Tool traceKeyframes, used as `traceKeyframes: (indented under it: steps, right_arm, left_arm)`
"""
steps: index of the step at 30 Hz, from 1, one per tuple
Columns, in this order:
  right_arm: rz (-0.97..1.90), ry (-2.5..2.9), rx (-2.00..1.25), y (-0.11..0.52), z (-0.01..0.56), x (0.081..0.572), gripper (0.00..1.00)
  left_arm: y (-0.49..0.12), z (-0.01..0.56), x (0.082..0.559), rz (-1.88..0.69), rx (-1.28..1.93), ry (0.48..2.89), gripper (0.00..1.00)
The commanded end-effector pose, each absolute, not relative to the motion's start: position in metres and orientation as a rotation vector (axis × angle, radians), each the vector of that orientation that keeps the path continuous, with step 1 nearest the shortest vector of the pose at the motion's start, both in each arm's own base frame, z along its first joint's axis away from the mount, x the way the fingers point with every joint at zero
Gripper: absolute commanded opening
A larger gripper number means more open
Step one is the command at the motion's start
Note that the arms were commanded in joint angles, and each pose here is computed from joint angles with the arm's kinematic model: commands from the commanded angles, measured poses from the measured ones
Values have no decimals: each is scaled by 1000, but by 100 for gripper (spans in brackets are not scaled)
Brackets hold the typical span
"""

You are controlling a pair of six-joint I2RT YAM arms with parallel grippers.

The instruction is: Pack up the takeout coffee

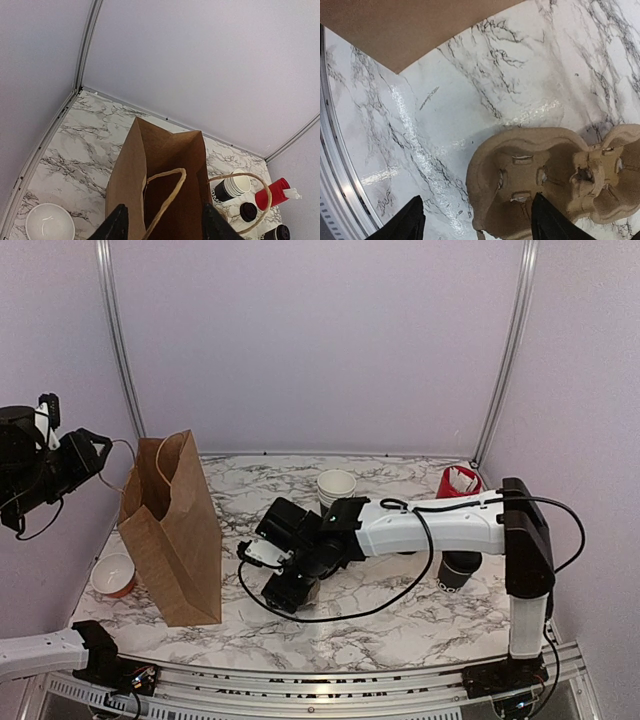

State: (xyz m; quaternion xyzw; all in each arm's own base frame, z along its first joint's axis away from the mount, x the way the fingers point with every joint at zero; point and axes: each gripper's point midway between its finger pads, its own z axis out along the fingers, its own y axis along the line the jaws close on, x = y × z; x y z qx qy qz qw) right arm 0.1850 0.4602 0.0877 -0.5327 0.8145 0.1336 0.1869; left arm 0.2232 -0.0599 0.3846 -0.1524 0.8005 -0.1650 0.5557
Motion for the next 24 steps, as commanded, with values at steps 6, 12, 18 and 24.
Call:
traceKeyframes:
  steps: [6, 12, 18, 24]
  right_arm:
    - [412, 2259, -1405, 442, 127, 230, 72]
    - [415, 2270, -1433, 434, 102, 257, 72]
    - [369, 2291, -1477, 434, 75, 275, 74]
    - [343, 2299, -1519, 438, 60, 279, 72]
  left_arm:
    - [-31, 402, 213, -321, -435, 1789, 50]
    - [-28, 403, 212, -307, -446, 1778, 52]
    - [-24, 401, 210, -290, -456, 1785, 57]
    - [-19, 398, 206, -275, -468, 1789, 59]
